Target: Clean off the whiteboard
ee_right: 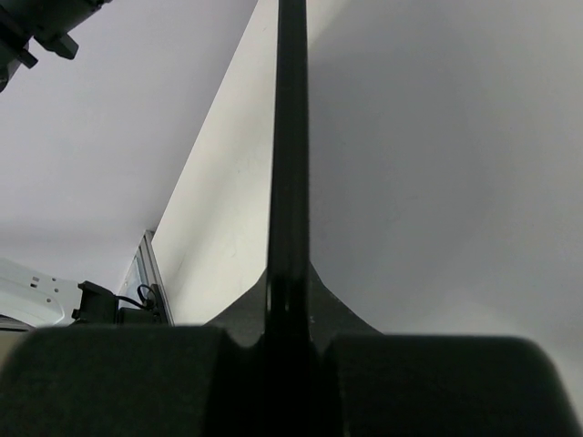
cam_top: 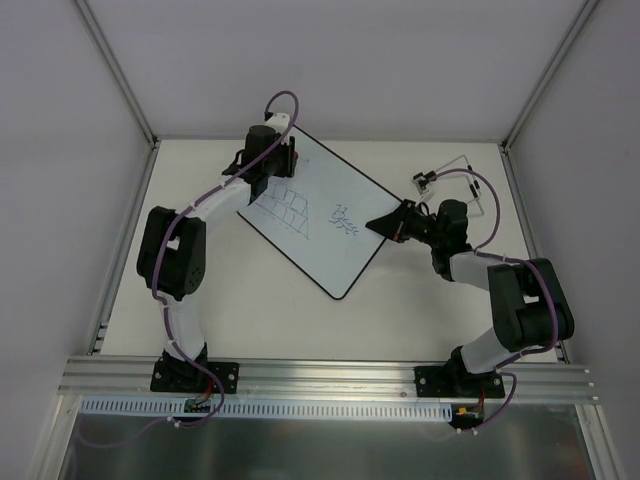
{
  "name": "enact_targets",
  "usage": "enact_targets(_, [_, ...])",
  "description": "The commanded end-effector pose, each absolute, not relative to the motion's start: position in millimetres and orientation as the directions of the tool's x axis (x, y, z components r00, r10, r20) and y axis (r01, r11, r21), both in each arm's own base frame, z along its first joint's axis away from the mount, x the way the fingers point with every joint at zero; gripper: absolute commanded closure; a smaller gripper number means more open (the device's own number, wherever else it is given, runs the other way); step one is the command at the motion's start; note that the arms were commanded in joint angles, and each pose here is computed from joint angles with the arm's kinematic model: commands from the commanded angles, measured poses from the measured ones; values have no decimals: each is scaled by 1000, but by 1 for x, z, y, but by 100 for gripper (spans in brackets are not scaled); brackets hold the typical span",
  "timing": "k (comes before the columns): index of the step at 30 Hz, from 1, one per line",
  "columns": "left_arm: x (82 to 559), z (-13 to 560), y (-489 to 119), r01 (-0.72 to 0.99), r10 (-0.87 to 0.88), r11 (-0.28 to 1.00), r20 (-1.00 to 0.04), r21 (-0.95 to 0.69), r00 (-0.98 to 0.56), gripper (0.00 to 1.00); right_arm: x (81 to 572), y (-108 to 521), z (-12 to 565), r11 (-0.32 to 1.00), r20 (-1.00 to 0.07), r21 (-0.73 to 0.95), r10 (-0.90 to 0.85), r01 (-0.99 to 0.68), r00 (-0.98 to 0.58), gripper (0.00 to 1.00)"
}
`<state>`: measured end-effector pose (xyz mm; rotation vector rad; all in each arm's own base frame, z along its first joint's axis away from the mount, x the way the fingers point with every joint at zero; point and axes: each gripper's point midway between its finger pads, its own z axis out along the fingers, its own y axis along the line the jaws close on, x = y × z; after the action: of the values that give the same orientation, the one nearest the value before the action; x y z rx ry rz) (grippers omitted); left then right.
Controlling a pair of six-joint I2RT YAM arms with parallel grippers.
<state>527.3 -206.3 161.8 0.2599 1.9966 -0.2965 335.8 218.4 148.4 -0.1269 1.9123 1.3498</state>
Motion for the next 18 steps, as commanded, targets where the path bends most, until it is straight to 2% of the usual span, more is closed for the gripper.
enact_targets(1, [547, 163, -199, 265, 4, 958, -915, -113, -404, 89, 295, 247, 201, 223, -790, 613, 185, -758, -584, 100])
enact_targets(6, [537, 172, -234, 392, 4, 904, -913, -171, -407, 89, 294, 248, 201, 219, -791, 612, 182, -760, -584, 100])
enact_targets(10, [507, 173, -284, 533, 68, 829, -914, -172, -400, 90, 295, 249, 201, 216, -793, 609, 180, -763, -582, 100])
enact_targets(16, [471, 150, -305, 589, 90, 767, -867, -254, -490, 92, 294, 248, 202, 217, -796, 605, 177, -766, -579, 100])
enact_targets(18, [470, 141, -299, 574, 110, 782, -853, -242, -509, 92, 294, 249, 201, 221, -796, 605, 179, -765, -578, 100])
